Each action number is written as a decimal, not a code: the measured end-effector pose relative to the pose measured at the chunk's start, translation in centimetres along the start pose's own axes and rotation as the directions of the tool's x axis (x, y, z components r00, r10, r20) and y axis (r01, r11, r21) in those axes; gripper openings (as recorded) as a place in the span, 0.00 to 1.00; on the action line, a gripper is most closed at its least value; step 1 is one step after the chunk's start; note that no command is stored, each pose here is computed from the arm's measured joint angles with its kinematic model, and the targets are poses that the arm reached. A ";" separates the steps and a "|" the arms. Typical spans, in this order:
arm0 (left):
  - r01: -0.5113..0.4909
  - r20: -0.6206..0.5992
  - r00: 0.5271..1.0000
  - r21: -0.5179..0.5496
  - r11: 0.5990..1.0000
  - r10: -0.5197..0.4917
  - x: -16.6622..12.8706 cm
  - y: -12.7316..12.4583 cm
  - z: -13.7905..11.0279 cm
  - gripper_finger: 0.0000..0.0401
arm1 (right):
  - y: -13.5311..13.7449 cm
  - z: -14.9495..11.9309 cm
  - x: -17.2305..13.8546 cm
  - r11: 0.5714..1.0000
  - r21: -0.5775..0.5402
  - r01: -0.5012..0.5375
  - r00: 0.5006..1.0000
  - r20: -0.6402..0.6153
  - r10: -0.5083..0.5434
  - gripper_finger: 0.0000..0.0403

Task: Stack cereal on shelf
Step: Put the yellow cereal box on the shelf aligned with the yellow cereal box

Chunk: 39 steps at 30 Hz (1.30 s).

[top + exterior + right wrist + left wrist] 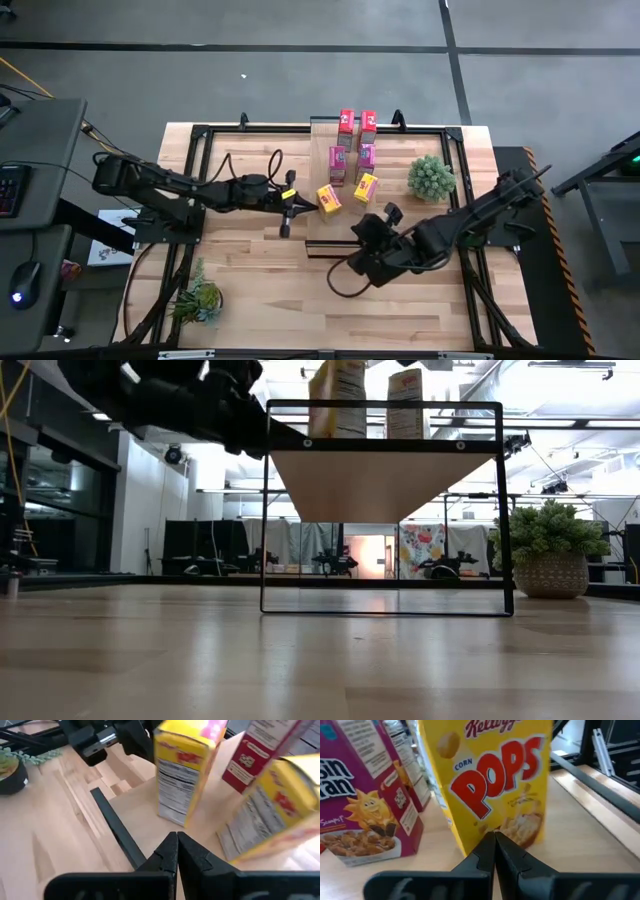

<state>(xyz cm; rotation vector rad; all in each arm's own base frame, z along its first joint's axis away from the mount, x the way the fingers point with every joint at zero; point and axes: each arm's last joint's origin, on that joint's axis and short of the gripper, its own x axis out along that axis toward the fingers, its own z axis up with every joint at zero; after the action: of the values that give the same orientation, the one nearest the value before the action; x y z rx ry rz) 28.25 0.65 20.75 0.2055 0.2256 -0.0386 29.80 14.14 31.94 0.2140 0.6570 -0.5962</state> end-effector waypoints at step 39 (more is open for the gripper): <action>-0.033 -0.060 0.998 -0.032 0.999 0.031 -0.7 1.6 1.5 0.00 | 0.6 0.4 1.4 0.990 -0.020 -0.136 0.989 -0.063 0.135 0.00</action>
<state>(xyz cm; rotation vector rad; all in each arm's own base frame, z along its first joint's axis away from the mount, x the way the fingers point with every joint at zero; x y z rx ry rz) 28.05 1.90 22.69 0.1776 0.2820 0.0033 31.26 13.88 31.37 0.2527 0.7031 -0.4519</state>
